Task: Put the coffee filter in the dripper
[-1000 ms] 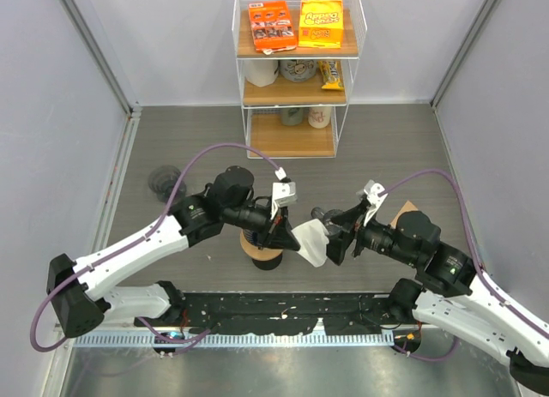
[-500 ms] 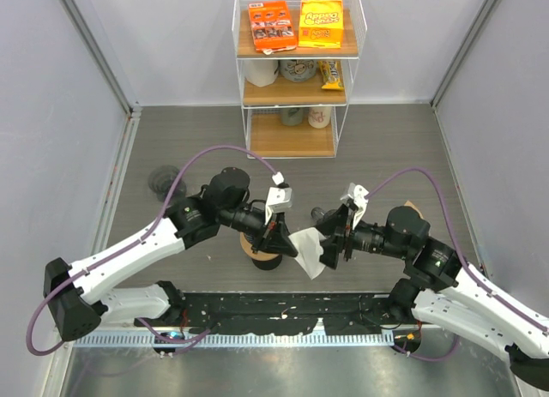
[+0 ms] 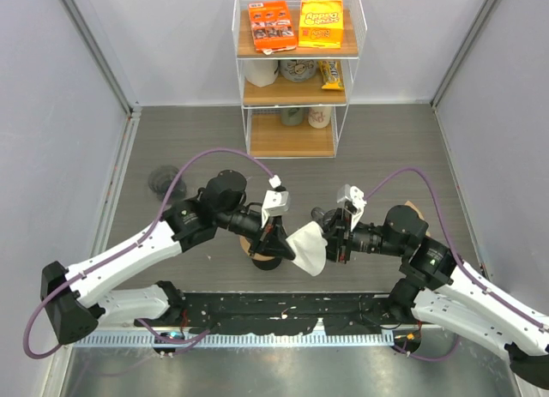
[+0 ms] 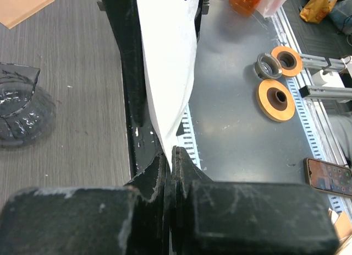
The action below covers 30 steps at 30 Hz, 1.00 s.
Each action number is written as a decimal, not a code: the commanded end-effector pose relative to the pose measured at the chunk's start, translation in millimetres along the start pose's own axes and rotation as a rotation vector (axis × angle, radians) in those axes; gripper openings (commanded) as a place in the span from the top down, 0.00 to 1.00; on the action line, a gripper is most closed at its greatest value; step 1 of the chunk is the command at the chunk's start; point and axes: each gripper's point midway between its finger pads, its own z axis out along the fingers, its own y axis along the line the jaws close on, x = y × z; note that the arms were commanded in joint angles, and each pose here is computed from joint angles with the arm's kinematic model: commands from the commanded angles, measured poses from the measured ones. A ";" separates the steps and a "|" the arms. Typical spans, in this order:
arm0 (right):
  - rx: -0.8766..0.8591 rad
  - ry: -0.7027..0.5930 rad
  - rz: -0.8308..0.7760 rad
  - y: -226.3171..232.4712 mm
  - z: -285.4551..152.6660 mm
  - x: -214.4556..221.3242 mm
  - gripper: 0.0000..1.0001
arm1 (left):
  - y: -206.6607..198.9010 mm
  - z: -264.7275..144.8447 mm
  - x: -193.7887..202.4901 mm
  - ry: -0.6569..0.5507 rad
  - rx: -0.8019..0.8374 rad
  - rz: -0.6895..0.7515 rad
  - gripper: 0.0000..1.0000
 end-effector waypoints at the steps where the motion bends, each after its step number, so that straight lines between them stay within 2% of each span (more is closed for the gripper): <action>1: -0.121 -0.055 -0.047 21.4 0.7 -15.5 0.89 | -6.6 -6.3 -16.5 -0.064 -0.001 0.093 1.00; 2: -0.132 -0.058 -0.052 23.4 0.1 -15.4 0.95 | -7.4 -6.3 -16.6 -0.067 0.000 0.095 1.00; 7: -0.157 -0.095 -0.064 29.8 -1.7 -25.1 0.95 | -5.8 -8.7 -20.4 -0.081 -0.025 0.102 0.99; 8: -0.150 -0.103 -0.062 29.4 -2.0 -27.6 0.95 | -4.6 -9.7 -21.8 -0.085 -0.040 0.097 0.98; 10: -0.115 -0.108 -0.050 24.4 -1.5 -30.1 0.95 | 3.2 -12.8 -26.0 -0.096 -0.106 0.077 0.88; 11: -0.104 -0.110 -0.049 22.7 -1.5 -30.9 0.95 | 8.1 -15.6 -29.8 -0.109 -0.149 0.076 0.81; 13: -0.070 -0.125 -0.048 17.9 -1.5 -35.3 0.95 | 15.0 -20.8 -33.3 -0.124 -0.214 0.070 0.57; 15: -0.016 -0.113 -0.035 8.8 -2.0 -33.1 0.95 | 17.2 -26.0 -35.5 -0.137 -0.254 0.068 0.49; 18: 0.065 -0.119 -0.020 -3.0 -3.3 -38.5 0.95 | 23.1 -35.1 -40.5 -0.163 -0.331 0.062 0.29; 19: 0.086 -0.114 -0.015 -6.8 -3.4 -37.6 0.95 | 29.3 -39.3 -42.6 -0.175 -0.380 0.051 0.01; 23: 0.278 -0.129 0.037 -37.3 -8.4 -44.6 0.95 | 62.9 -65.8 -50.2 -0.234 -0.648 -0.051 0.00; 24: 0.383 -0.129 0.062 -54.8 -12.1 -45.1 0.95 | 67.7 -72.0 -52.8 -0.248 -0.693 -0.059 0.00; 27: 0.717 -0.215 0.199 -102.0 -36.9 -55.6 0.95 | 77.9 -81.1 -60.4 -0.284 -0.769 -0.049 0.01; 30: 0.934 -0.242 0.322 -131.2 -50.1 -49.6 0.95 | 85.3 -83.9 -70.3 -0.309 -0.821 -0.054 0.00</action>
